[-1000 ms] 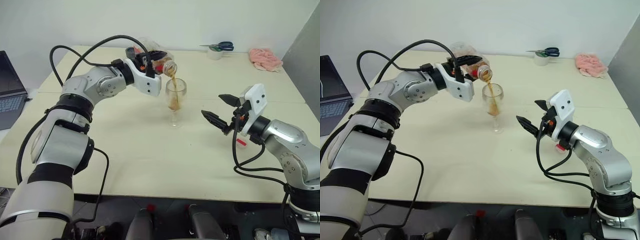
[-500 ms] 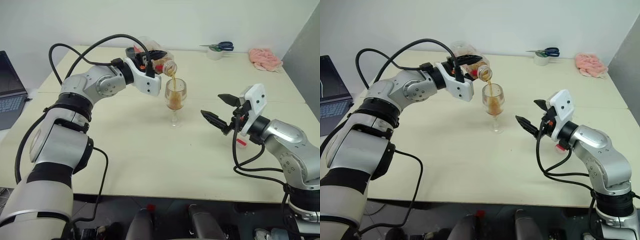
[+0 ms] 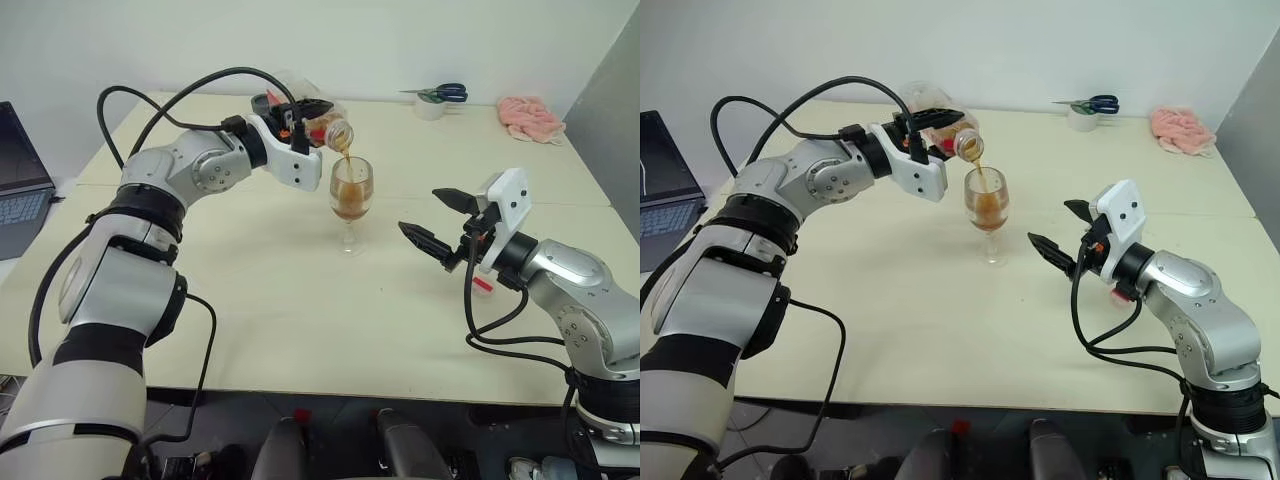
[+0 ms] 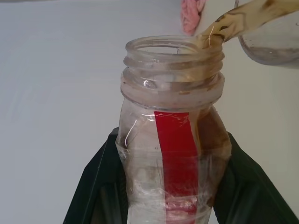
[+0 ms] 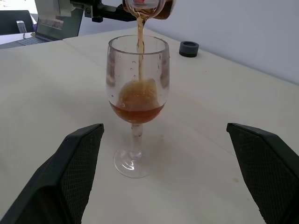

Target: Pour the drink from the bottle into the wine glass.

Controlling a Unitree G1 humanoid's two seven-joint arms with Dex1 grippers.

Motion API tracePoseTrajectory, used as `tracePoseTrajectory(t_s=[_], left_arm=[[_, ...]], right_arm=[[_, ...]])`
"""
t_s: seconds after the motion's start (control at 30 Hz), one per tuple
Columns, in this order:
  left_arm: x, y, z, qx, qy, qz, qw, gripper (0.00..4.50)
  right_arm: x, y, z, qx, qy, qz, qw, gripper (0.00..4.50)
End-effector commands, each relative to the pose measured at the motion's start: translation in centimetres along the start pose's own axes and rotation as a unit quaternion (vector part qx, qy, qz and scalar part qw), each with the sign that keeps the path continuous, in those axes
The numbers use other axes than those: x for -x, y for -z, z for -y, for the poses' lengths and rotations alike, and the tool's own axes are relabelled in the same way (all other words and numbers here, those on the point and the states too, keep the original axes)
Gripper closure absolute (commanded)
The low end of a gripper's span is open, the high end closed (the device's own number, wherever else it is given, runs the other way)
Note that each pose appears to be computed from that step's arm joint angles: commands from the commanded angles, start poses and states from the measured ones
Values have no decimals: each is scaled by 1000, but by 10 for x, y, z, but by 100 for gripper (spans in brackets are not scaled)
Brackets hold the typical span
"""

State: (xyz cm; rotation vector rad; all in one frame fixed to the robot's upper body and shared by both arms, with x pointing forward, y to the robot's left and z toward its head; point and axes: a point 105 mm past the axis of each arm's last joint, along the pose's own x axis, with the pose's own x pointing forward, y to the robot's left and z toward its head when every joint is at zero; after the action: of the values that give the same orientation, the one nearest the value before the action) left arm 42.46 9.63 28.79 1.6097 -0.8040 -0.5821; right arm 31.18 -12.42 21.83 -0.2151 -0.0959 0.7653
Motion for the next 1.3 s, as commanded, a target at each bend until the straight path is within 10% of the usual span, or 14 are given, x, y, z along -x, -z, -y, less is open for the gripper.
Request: tracePoseTrajectory(t_s=[0.03,1.03,1.3], left_arm=[[0,1,-25,-24,-30,1,999,270],[-3,-2,-21,-10,-34,5,999,270],[-5,2,-28,109,-71,-1,992,270]], right_arm=[[1,-17,-4,17,-9,33,999,0],[3,-18,-5,22,-9,33,999,0],[3,-22,-10,14,-22,38,999,0]])
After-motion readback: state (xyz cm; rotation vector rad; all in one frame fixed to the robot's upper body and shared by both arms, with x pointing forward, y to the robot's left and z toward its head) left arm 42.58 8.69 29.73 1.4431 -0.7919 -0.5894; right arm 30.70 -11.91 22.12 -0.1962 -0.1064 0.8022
